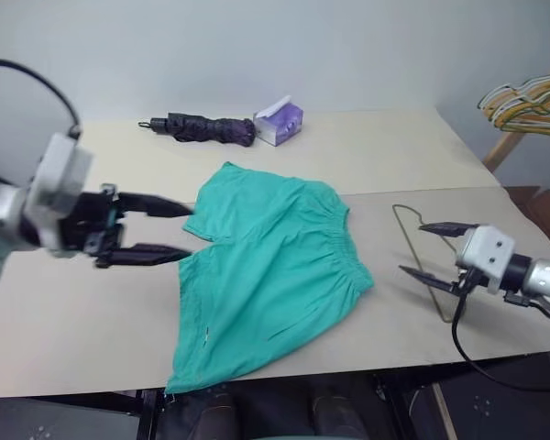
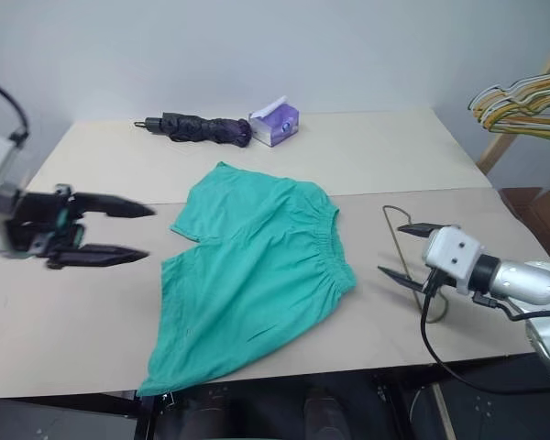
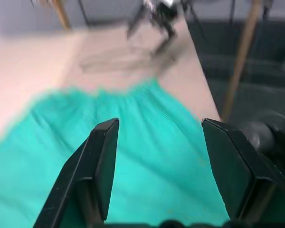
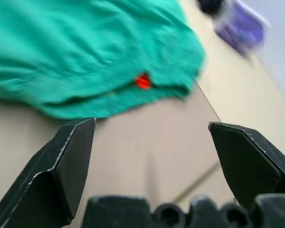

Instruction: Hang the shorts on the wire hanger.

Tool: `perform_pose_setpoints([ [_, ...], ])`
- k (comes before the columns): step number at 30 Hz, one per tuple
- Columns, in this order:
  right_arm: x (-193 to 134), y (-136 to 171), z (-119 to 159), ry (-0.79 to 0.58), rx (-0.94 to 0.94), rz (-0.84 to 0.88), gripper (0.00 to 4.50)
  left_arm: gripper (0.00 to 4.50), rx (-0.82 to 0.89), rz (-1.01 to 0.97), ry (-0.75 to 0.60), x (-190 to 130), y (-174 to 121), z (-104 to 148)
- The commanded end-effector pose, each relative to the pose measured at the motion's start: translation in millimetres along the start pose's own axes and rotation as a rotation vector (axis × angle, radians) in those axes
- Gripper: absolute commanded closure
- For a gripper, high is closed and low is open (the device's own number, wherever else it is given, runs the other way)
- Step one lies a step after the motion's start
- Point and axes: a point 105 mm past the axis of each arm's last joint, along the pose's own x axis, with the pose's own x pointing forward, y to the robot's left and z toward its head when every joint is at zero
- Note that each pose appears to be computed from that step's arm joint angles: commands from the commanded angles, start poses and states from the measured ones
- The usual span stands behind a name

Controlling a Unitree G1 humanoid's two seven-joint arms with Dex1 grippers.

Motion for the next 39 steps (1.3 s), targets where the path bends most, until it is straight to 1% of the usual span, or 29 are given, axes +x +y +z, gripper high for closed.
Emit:
perform_pose_setpoints([
  [1, -13.6, -16.7, -12.1, 0.169, 0.145, -0.124, 0.04, 1.49, -0.069, -0.004, -0.027, 25.7, 7.1, 0.5],
  [4, -23.9, -19.0, -23.7, 0.295, 0.311, -0.184, 0.04, 1.49, -0.076, -0.039, -0.045, 40.9, 8.8, 3.3],
  [9, -42.2, -14.1, -47.5, 0.533, 0.521, -0.263, 0.04, 1.49, -0.079, -0.093, -0.061, 54.5, 8.6, 5.6],
  [12, -45.9, -6.6, -60.8, 0.628, 0.614, -0.281, 0.04, 1.49, -0.081, -0.118, -0.064, 59.8, 8.7, 4.8],
  [15, -42.9, 2.8, -73.8, 0.709, 0.698, -0.275, 0.04, 1.49, -0.074, -0.141, -0.063, 65.4, 8.6, 2.3],
  [18, -39.2, 8.0, -85.9, 0.774, 0.721, -0.291, 0.04, 1.49, -0.062, -0.160, -0.059, 70.7, 8.7, -0.1],
  [21, -40.2, 8.2, -100.6, 0.821, 0.753, -0.336, 0.64, 1.49, -0.052, -0.168, -0.055, 73.5, 9.1, -1.8],
  [23, -43.2, 8.7, -106.8, 0.842, 0.776, -0.354, 1.22, 1.49, -0.049, -0.170, -0.051, 73.4, 9.2, -2.9],
  [25, -44.6, 8.9, -108.7, 0.836, 0.797, -0.361, 1.99, 1.49, -0.046, -0.170, -0.048, 73.0, 9.4, -4.1],
  [28, -46.2, 8.2, -110.7, 0.831, 0.802, -0.377, 2.92, 1.49, -0.041, -0.163, -0.047, 73.4, 10.6, -5.5],
  [32, -46.5, -2.2, -107.4, 0.815, 0.728, -0.418, 4.33, 1.49, -0.042, -0.157, -0.050, 74.6, 12.9, -6.2],
  [33, -46.3, -7.3, -105.6, 0.809, 0.685, -0.433, 4.48, 1.49, -0.042, -0.155, -0.050, 75.0, 13.9, -6.4],
  [35, -46.1, -18.5, -101.9, 0.798, 0.587, -0.469, 4.48, 1.49, -0.040, -0.148, -0.052, 75.6, 16.1, -6.7],
  [38, -40.4, -52.5, -79.2, 0.672, 0.306, -0.572, 4.48, 1.49, -0.040, -0.108, -0.056, 77.1, 24.2, -7.2],
  [39, -38.9, -63.3, -68.5, 0.632, 0.165, -0.595, 4.48, 1.49, -0.036, -0.093, -0.056, 77.3, 27.5, -7.2],
])
